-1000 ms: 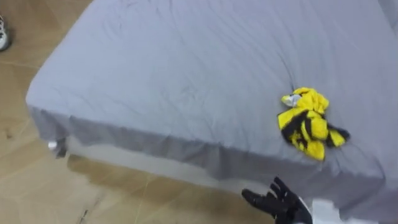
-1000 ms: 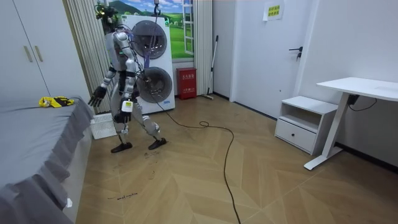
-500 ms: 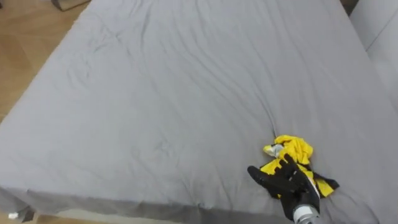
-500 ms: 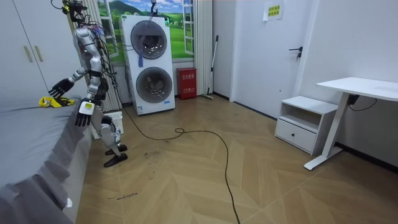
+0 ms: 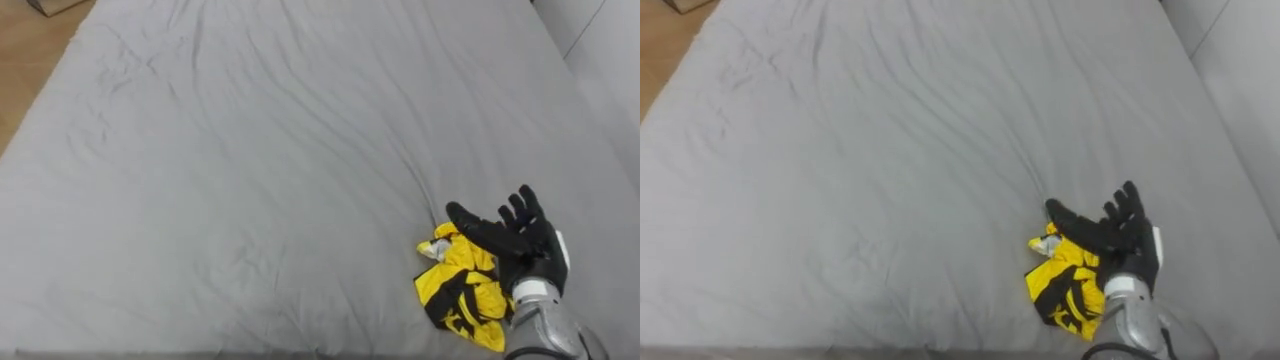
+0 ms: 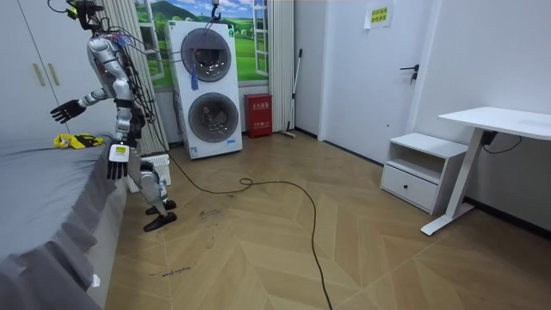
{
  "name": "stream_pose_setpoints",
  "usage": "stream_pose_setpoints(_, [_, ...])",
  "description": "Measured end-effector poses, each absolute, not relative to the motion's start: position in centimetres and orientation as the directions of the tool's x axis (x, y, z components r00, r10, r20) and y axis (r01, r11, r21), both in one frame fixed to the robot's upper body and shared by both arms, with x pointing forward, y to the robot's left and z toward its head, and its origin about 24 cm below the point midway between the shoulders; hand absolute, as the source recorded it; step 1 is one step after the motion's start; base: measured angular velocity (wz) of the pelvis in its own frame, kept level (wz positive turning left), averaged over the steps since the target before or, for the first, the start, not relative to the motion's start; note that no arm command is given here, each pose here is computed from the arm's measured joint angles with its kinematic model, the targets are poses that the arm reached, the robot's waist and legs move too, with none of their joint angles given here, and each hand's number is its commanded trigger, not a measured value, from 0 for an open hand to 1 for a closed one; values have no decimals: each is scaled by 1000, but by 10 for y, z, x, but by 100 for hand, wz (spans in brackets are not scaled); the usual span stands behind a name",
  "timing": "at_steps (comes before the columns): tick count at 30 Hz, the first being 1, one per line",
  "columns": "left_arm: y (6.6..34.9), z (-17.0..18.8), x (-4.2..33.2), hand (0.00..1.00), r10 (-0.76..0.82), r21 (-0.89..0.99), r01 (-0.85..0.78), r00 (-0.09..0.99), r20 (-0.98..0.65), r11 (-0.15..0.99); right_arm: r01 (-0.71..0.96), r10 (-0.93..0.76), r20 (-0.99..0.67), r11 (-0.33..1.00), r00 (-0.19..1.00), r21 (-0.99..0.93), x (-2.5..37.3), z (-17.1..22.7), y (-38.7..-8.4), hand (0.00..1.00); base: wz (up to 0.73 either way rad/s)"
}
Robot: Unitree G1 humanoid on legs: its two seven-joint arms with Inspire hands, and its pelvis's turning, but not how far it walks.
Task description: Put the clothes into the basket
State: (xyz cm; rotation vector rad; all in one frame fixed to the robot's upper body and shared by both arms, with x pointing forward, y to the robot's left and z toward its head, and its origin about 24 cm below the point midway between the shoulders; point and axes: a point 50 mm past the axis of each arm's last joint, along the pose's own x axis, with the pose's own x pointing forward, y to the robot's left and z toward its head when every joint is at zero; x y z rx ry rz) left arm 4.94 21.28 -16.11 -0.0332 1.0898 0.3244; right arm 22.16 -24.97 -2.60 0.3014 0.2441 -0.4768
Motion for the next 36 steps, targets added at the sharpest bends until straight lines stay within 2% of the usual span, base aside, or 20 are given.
stream_pose_setpoints(7, [219,-160,49,0,255,145,-282,403,-879,948,565,-509,-261,790,821,239,237,-12,-268,0,0])
stream_pose_setpoints(14, [219,-161,58,0,250,146,-270,404,-880,952,631,-539,-400,763,741,139,242,-40,-275,0,1])
stream_pose_setpoints(22, [219,-161,70,0,243,144,-258,411,-879,955,634,-538,-447,768,715,91,259,-46,-273,0,11])
stream_pose_setpoints(29, [217,-160,85,0,226,142,-218,431,-873,966,585,-513,-512,810,689,-25,253,-63,-271,0,9])
stream_pose_setpoints(36, [214,-159,100,0,212,140,-192,431,-877,971,561,-508,-509,826,694,-61,256,-61,-278,0,-15])
